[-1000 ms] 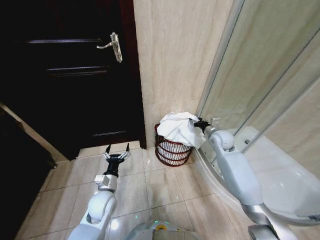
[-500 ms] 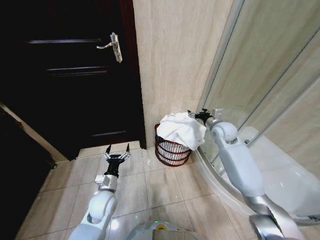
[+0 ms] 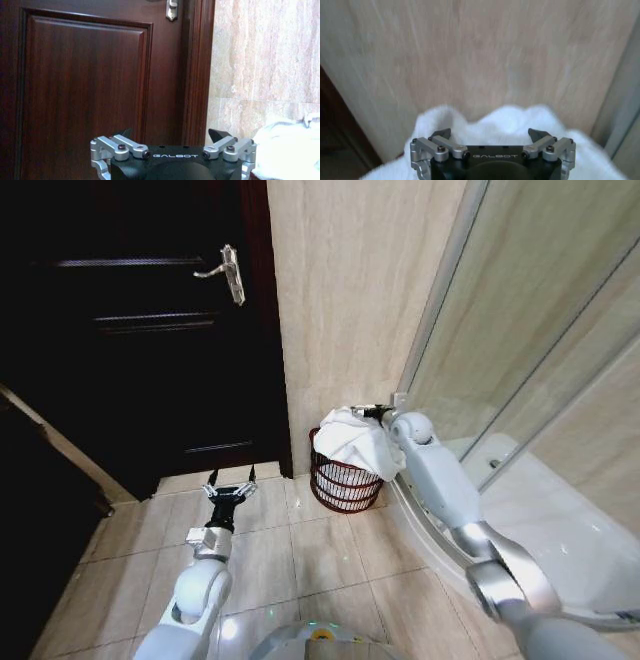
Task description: Discard the used towel into the hamper.
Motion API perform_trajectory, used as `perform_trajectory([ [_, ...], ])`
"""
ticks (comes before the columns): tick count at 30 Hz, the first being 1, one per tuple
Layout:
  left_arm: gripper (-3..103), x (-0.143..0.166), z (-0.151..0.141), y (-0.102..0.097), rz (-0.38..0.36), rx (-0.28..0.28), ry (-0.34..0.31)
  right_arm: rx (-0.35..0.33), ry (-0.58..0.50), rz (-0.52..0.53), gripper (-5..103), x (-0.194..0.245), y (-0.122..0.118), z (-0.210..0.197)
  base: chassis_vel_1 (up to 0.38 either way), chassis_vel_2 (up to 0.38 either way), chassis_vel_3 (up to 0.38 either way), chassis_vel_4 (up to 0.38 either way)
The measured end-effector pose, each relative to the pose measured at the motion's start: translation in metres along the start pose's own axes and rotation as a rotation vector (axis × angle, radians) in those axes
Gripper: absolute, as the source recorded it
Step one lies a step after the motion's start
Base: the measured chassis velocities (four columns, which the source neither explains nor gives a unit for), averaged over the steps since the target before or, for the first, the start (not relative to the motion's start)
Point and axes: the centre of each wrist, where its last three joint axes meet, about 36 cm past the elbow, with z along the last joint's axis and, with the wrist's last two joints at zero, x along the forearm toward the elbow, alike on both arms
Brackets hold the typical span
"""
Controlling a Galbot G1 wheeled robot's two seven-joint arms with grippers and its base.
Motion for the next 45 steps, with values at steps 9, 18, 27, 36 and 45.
perform_trajectory([
  [9,100,0.001,-0.002,0.004,-0.012,-0.003,-0.006,-0.054,0.175,-0.04,100,-0.027,0.009,0.054,0.0,0.0,0.0,0.0],
  [18,100,0.001,0.0,0.001,-0.006,0.004,-0.002,-0.114,0.27,-0.021,100,-0.035,-0.01,0.078,0.0,0.0,0.0,0.0],
  [27,100,-0.003,0.001,0.001,0.0,0.005,-0.003,-0.105,0.116,-0.017,100,-0.003,0.003,0.055,0.0,0.0,0.0,0.0],
  [36,100,-0.003,0.001,-0.001,0.001,0.01,-0.004,-0.034,-0.046,0.023,100,0.046,0.006,0.006,0.0,0.0,0.0,0.0],
  [45,100,-0.001,0.0,0.0,-0.002,0.01,-0.009,-0.069,-0.055,0.062,100,0.003,-0.026,-0.011,0.0,0.0,0.0,0.0],
])
